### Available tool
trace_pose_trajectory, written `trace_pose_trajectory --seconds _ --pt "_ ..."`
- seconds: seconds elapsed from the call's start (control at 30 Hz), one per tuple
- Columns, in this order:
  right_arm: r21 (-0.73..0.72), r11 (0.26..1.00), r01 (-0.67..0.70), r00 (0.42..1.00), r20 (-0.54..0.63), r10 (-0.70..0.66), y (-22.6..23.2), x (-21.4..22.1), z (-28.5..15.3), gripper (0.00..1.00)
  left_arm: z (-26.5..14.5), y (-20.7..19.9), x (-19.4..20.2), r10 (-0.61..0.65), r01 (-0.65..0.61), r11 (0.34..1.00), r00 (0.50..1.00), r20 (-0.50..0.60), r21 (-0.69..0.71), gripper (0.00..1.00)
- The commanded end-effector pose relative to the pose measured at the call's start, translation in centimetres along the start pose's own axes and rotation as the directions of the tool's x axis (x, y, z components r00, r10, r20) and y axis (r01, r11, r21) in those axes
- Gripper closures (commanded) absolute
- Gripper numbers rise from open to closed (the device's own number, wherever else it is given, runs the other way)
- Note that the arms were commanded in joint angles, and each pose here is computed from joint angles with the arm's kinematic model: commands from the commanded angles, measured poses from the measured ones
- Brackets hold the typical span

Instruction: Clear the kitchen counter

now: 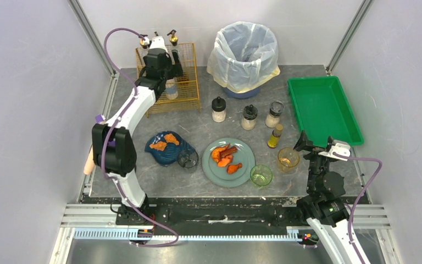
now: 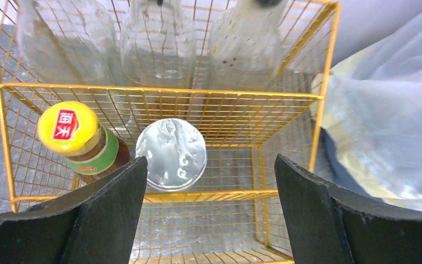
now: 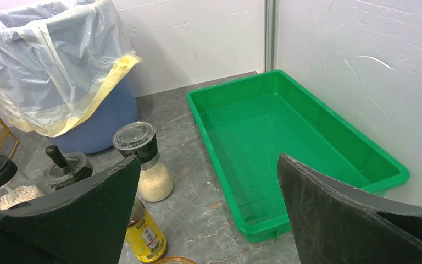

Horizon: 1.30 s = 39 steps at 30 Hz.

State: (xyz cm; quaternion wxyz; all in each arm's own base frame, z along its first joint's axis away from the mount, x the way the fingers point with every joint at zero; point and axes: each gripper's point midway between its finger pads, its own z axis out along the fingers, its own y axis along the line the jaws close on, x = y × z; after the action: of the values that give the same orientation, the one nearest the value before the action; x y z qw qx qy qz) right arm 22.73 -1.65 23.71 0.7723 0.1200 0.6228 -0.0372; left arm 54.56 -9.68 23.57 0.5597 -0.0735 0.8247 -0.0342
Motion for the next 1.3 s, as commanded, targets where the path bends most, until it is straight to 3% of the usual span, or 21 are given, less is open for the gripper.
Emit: trace_pose_trajectory --seconds 0.0,0.33,0.53,0.87,1.27 --pt "-0.031 0.992 -0.125 0.978 0.165 0.128 -0.7 -5.0 -1.6 0.02 -4.6 -3.2 -4.1 -0.105 0.095 0.988 0.991 0.081 0.124 0.09" --pt "-0.032 0.991 -0.128 0.978 0.164 0.131 -0.7 -5.1 -1.6 0.02 -10.9 -9.9 -3.1 -0.079 0.046 0.947 0.993 0.092 0.318 0.08" --pt "-0.027 0.991 -0.130 0.978 0.164 0.133 -0.8 -5.1 -1.6 0.02 -14.3 -15.5 -0.4 -0.044 -0.001 0.870 0.996 0.079 0.493 0.09" --pt "-0.019 0.991 -0.132 0.978 0.163 0.134 -0.9 -5.1 -1.6 0.02 -19.9 -25.1 4.5 0.055 -0.091 0.646 0.996 0.073 0.758 0.09" --pt "-0.010 0.991 -0.134 0.978 0.162 0.133 -1.1 -5.1 -1.6 0.02 -24.9 -34.1 12.1 0.254 -0.293 0.362 0.944 0.209 0.885 0.10"
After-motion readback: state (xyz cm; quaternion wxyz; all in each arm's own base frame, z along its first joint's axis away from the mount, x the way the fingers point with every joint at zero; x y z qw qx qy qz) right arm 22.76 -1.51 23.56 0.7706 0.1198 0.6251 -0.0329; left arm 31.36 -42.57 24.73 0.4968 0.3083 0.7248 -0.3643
